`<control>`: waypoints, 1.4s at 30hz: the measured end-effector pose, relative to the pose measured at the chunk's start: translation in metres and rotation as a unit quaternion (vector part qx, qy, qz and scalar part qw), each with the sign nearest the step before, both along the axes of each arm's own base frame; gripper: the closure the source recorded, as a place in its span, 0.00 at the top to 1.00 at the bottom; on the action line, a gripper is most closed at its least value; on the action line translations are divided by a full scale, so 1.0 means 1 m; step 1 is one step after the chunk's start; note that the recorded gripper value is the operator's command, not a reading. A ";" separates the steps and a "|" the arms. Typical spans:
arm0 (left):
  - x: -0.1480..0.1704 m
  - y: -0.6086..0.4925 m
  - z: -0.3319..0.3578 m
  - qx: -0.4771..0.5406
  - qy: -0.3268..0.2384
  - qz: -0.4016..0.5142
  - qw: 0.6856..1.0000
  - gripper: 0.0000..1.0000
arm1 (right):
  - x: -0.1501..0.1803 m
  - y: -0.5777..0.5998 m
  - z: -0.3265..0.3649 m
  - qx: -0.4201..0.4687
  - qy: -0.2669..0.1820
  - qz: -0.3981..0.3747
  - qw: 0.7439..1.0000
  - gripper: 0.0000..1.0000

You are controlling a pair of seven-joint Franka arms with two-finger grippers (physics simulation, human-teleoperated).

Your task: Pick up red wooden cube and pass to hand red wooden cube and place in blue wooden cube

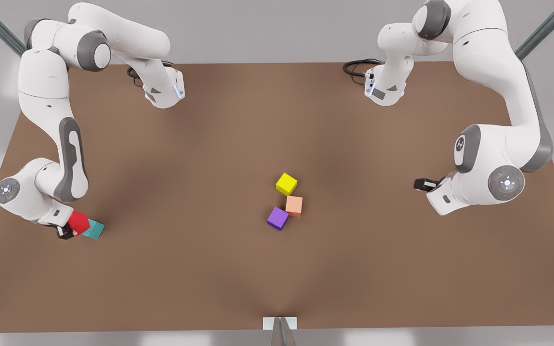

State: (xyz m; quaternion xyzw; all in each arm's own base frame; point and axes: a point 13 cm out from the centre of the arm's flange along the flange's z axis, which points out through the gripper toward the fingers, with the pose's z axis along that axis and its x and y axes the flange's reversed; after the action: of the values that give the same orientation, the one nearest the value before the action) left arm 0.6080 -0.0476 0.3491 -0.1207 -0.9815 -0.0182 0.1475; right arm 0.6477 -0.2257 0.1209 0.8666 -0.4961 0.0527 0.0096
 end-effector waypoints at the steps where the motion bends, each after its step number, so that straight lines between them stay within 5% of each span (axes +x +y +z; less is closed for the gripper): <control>1: 0.000 0.000 0.000 0.001 0.001 0.001 1.000 1.00 | -0.001 0.001 -0.003 0.002 0.001 0.000 1.000 0.61; 5: -0.001 0.000 0.000 0.003 0.002 0.008 1.000 1.00 | -0.005 0.004 -0.012 0.007 0.003 0.001 1.000 0.66; 7: -0.002 0.000 0.000 0.004 0.003 0.010 1.000 1.00 | -0.005 0.005 -0.014 0.009 0.001 0.002 1.000 1.00; 19: -0.003 0.001 0.000 0.007 0.004 0.021 1.000 1.00 | 0.007 0.024 0.014 0.028 -0.007 0.021 0.999 1.00; 28: -0.003 -0.001 0.000 0.008 0.004 0.024 1.000 1.00 | 0.039 0.028 0.115 0.055 -0.016 0.019 0.998 1.00; 34: -0.003 0.000 0.000 0.009 0.004 0.026 1.000 1.00 | 0.053 0.137 0.196 0.074 0.019 -0.096 0.992 1.00; 36: -0.003 0.000 0.000 0.009 0.004 0.027 1.000 1.00 | 0.024 0.161 0.279 0.067 0.013 -0.159 0.985 1.00; 39: -0.003 0.000 0.000 0.009 0.004 0.027 1.000 1.00 | -0.031 0.171 0.284 0.052 0.059 -0.269 0.960 1.00; 42: -0.004 -0.003 0.000 0.010 0.006 0.026 1.000 1.00 | -0.047 0.182 0.286 0.035 0.072 -0.362 0.929 1.00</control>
State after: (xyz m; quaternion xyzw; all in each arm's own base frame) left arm 0.6038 -0.0503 0.3488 -0.0941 -0.9832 -0.0231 0.1550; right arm 0.6004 -0.0439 0.4071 0.6295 -0.7755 -0.0341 0.0333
